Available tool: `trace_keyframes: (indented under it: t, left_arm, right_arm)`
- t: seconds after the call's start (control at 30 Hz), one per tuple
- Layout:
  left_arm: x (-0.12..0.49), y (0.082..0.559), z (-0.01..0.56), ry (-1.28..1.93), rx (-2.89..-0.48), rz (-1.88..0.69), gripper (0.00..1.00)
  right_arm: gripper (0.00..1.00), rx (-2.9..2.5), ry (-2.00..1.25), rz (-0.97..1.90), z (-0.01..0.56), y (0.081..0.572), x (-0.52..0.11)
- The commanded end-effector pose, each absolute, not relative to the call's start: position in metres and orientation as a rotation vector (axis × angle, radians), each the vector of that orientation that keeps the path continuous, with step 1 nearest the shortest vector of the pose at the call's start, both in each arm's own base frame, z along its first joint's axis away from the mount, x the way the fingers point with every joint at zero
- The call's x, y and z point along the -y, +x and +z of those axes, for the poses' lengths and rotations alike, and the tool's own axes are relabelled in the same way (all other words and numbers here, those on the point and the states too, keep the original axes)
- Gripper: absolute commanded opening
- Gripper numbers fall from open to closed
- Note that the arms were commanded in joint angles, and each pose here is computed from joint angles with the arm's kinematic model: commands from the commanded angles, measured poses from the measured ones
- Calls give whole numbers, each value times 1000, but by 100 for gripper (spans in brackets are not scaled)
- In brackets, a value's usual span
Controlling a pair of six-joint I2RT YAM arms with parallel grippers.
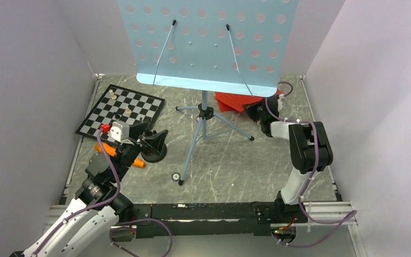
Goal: Pack up the instrument practice props
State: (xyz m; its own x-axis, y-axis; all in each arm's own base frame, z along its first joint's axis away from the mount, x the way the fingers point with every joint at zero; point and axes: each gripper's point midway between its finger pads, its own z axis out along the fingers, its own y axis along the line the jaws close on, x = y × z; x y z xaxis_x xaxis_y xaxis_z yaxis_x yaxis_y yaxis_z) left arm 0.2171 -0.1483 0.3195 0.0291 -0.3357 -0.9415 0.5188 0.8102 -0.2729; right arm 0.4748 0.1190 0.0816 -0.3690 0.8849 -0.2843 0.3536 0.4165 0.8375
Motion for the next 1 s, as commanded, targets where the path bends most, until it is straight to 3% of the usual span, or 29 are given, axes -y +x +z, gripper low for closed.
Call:
trace_keyframes:
  t: [0.0, 0.4, 0.43, 0.6, 0.67, 0.8, 0.97]
  left_arm:
    - [145, 216, 321, 141, -1381, -666, 90]
    - [145, 217, 318, 147, -1387, -656, 90]
    - [145, 217, 317, 147, -1392, -657, 90]
    - [143, 216, 315, 142, -1397, -651, 90]
    - [143, 216, 315, 143, -1397, -648, 90]
    - [144, 216, 315, 146, -1401, -650, 90]
    - [143, 216, 314, 144, -1409, -647, 91]
  right_arm:
    - [0, -1638, 1137, 856, 125, 499, -88]
    - [0, -1916, 1054, 905, 82, 522, -125]
    - [3, -1933, 1048, 909, 79, 522, -127]
    - [45, -1963, 1030, 904, 78, 517, -128]
    - [57, -1970, 1012, 890, 84, 515, -127]
    - [70, -1971, 970, 878, 105, 509, -126]
    - [74, -1996, 879, 828, 135, 497, -122]
